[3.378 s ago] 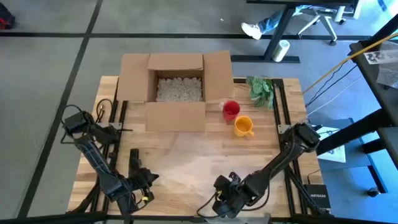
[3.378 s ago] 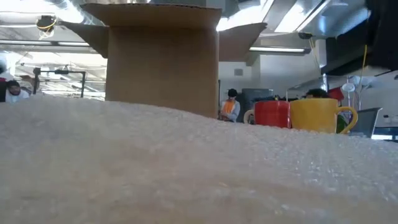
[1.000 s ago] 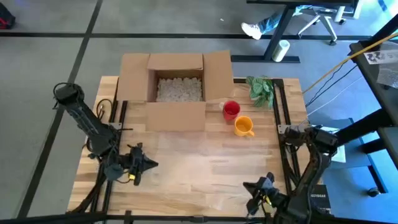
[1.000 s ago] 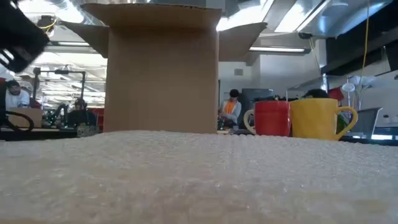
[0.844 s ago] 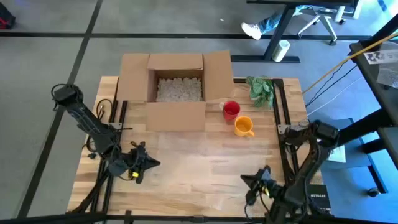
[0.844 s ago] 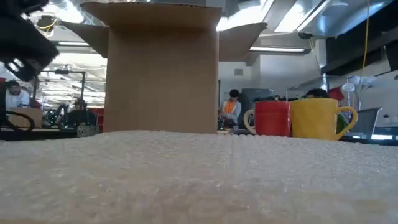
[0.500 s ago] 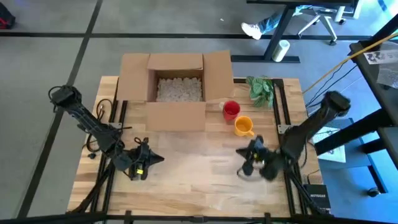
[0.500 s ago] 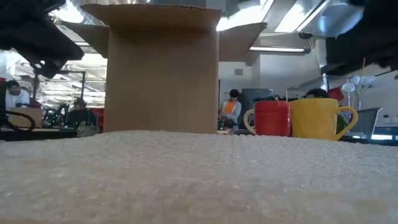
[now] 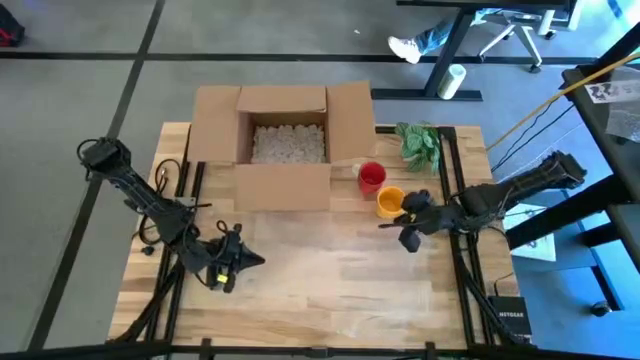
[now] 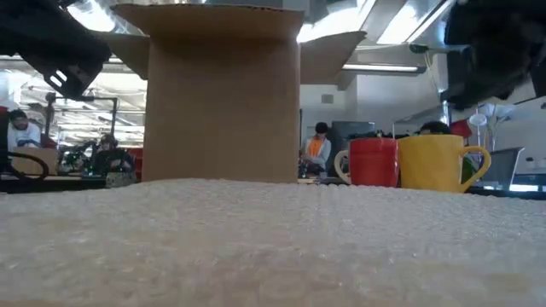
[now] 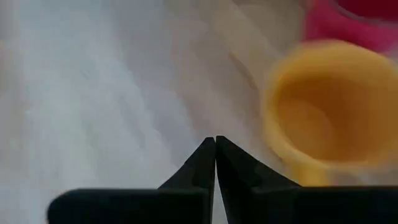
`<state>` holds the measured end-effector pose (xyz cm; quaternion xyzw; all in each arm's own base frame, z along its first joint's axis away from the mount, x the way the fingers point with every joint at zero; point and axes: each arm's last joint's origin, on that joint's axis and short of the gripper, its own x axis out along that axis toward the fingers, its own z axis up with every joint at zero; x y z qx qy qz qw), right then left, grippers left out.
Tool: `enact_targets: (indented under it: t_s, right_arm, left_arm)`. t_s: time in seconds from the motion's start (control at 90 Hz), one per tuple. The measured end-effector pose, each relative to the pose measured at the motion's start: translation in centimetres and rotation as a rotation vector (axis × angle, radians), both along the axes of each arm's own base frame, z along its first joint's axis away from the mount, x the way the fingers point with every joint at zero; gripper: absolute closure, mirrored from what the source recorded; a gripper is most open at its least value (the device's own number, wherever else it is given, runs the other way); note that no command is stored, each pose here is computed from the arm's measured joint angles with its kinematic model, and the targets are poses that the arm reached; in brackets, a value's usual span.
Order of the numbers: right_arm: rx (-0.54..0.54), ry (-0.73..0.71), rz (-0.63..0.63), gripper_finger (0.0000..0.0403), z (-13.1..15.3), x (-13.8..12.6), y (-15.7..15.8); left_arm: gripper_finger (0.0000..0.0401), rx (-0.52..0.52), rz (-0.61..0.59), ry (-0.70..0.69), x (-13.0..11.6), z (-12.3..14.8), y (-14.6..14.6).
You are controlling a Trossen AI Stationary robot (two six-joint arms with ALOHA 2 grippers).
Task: Wrap mug
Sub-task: Wrap the yellow mug with bubble wrap
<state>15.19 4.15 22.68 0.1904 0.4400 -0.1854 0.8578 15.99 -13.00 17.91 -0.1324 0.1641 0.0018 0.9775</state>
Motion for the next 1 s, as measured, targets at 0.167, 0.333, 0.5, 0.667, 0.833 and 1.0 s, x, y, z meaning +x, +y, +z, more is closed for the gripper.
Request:
enact_targets:
  t_s: [0.167,0.333,0.5,0.667,0.833,1.0]
  right_arm:
    - [-0.066,-0.009,0.058,0.0362,0.8,0.8,-0.6]
    - [-0.055,-0.003,0.039,0.0317,1.2,1.3,-1.7]
    - [0.014,0.033,0.044,0.0290,0.8,1.9,-2.4]
    - [0.031,0.089,0.065,0.0283,-0.2,3.0,-2.8]
    - [0.012,0.158,0.088,0.0283,-1.4,4.0,-3.0]
    - [-0.004,0.223,0.087,0.0284,-2.6,4.8,-3.4]
  left_arm:
    - [0.0401,0.014,0.023,0.001,0.3,0.0,0.4]
    - [0.0401,0.011,0.051,0.000,0.7,0.0,0.9]
    - [0.0401,0.009,0.052,0.002,0.7,0.0,0.9]
    - [0.0401,-0.019,0.060,-0.001,0.7,0.0,0.9]
    - [0.0401,-0.041,0.067,-0.002,0.7,0.0,0.9]
    - [0.0401,-0.047,0.069,0.002,0.7,0.0,0.9]
